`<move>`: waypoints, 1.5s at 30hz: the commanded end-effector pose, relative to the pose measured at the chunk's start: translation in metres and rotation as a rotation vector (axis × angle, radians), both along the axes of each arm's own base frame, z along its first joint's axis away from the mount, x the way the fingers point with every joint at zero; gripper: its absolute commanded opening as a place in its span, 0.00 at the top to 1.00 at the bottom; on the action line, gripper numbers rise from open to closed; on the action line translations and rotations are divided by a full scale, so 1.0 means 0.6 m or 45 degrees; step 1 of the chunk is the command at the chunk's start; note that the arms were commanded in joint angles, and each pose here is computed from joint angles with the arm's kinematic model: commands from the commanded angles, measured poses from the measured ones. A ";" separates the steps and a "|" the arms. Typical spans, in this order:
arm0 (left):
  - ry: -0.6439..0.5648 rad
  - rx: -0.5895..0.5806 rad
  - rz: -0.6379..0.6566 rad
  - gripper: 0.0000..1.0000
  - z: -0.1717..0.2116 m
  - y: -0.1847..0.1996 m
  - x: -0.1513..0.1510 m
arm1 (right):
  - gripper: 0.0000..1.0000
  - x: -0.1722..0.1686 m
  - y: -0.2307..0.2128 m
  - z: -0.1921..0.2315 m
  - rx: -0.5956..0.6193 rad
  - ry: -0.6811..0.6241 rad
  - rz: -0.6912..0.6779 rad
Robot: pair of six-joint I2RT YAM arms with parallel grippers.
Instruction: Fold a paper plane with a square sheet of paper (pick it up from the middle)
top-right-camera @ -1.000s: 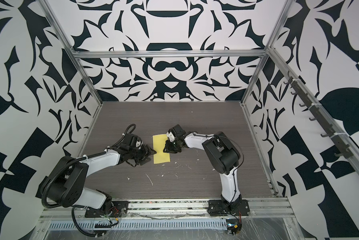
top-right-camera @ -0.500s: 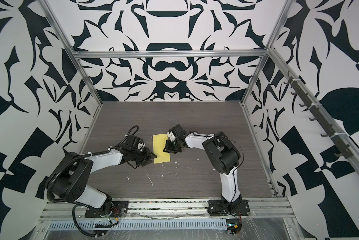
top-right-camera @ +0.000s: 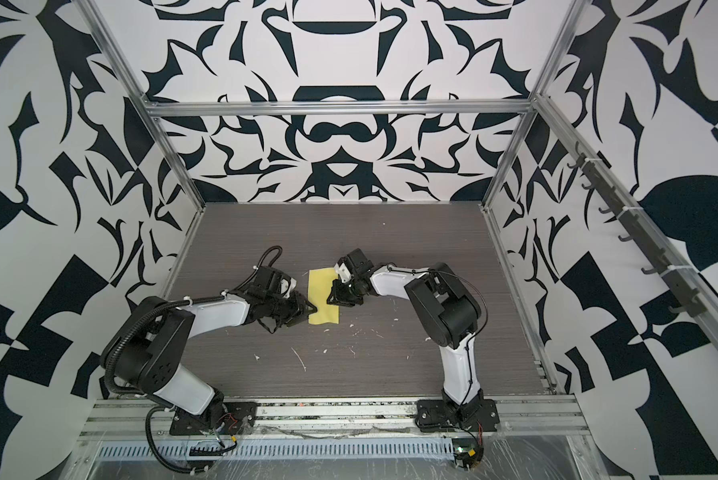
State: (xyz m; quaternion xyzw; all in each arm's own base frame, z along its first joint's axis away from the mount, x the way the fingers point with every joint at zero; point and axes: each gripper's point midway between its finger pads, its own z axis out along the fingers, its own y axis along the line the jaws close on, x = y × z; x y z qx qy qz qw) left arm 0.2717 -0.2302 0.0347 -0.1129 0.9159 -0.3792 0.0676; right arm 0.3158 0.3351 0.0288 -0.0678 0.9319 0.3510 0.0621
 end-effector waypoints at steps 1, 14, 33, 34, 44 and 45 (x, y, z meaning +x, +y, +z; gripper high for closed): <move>-0.070 -0.013 -0.011 0.59 0.001 0.001 0.013 | 0.75 -0.001 -0.004 -0.007 -0.007 0.013 -0.007; -0.019 -0.015 0.001 0.65 -0.017 0.003 0.016 | 0.75 -0.002 -0.006 -0.012 -0.017 0.017 0.001; 0.036 -0.049 0.050 0.85 -0.033 0.008 0.073 | 0.77 -0.011 -0.022 -0.016 -0.048 -0.160 0.314; 0.039 -0.050 0.050 0.86 -0.035 0.007 0.073 | 0.77 -0.011 -0.022 -0.017 -0.050 -0.161 0.320; 0.081 -0.069 0.088 1.00 -0.026 0.008 0.068 | 0.72 0.014 -0.018 0.048 -0.027 -0.309 0.281; 0.092 -0.070 0.110 1.00 -0.022 0.009 0.067 | 0.70 0.016 -0.021 0.061 -0.022 -0.343 0.260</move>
